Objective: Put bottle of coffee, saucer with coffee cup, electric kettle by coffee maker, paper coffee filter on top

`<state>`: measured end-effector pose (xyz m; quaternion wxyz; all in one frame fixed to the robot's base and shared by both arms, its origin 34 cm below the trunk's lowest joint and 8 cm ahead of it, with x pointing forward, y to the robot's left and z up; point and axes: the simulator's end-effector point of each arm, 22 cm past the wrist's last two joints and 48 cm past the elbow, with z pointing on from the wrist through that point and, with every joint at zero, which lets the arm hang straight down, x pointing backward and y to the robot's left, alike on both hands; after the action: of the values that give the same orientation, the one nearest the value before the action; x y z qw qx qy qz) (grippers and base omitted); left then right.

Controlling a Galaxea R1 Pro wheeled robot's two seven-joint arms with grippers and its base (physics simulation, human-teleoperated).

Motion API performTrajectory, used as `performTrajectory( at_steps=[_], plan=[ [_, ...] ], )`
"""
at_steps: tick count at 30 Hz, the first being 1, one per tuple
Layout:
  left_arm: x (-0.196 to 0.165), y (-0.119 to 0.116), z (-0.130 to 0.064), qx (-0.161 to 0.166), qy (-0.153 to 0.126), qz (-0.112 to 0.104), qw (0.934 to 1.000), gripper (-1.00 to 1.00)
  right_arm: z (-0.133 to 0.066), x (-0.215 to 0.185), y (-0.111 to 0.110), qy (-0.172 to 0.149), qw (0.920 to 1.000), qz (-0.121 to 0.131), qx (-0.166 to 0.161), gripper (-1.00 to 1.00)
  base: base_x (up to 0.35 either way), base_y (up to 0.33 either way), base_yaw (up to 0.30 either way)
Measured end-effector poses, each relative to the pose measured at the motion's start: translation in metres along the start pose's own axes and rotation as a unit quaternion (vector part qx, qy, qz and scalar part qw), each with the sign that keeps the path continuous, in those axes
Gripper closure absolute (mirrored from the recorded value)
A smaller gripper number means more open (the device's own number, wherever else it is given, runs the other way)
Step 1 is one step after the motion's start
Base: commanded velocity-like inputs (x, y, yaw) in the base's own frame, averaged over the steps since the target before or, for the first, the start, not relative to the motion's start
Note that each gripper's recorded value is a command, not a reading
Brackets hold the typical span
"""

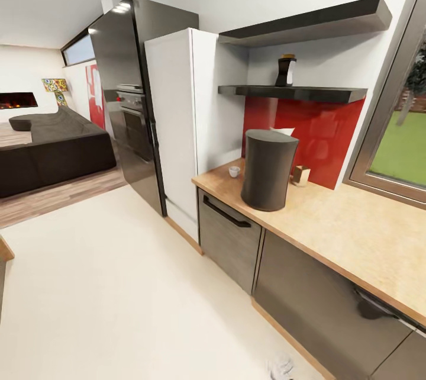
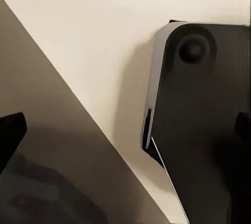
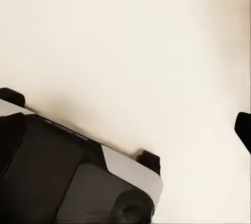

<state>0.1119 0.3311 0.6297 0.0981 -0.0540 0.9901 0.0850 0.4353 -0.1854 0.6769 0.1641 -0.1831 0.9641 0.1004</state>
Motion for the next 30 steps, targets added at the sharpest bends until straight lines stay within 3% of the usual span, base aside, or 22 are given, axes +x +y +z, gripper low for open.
performTrajectory(
  at_steps=[2, 5, 9, 12, 15, 30],
  plan=[
    [-0.01, -0.014, 0.001, 0.009, -0.01, -0.003, 0.9999, -1.0, 0.001, 0.031, -0.014, 0.019, 0.9987, 0.007, 0.047, -1.0, 0.0, 0.0, 0.0],
    [-0.015, -0.025, 0.0, 0.016, -0.015, -0.006, 0.9997, -1.0, 0.0, 0.056, -0.018, 0.034, 0.9966, 0.014, 0.073, -1.0, 0.0, 0.0, 0.0],
    [-0.02, -0.03, 0.001, 0.019, -0.02, -0.009, 0.9996, -1.0, 0.002, 0.079, -0.004, 0.046, 0.9956, 0.036, 0.073, -1.0, 0.0, 0.0, 0.0],
    [-0.022, -0.034, 0.0, 0.021, -0.022, -0.011, 0.9995, -1.0, 0.003, 0.091, 0.008, 0.048, 0.9928, 0.086, 0.068, -1.0, 0.0, 0.0, 0.0],
    [-0.022, -0.036, 0.0, 0.022, -0.023, -0.011, 0.9994, -1.0, 0.003, 0.093, 0.008, 0.045, 0.9904, 0.111, 0.069, -1.0, 0.0, 0.0, 0.0],
    [-0.018, -0.023, 0.0, 0.013, -0.022, -0.017, 0.9995, -1.0, 0.003, 0.095, 0.007, 0.045, 0.989, 0.123, 0.07, -1.0, 0.0, 0.0, -0.01]
  ],
)
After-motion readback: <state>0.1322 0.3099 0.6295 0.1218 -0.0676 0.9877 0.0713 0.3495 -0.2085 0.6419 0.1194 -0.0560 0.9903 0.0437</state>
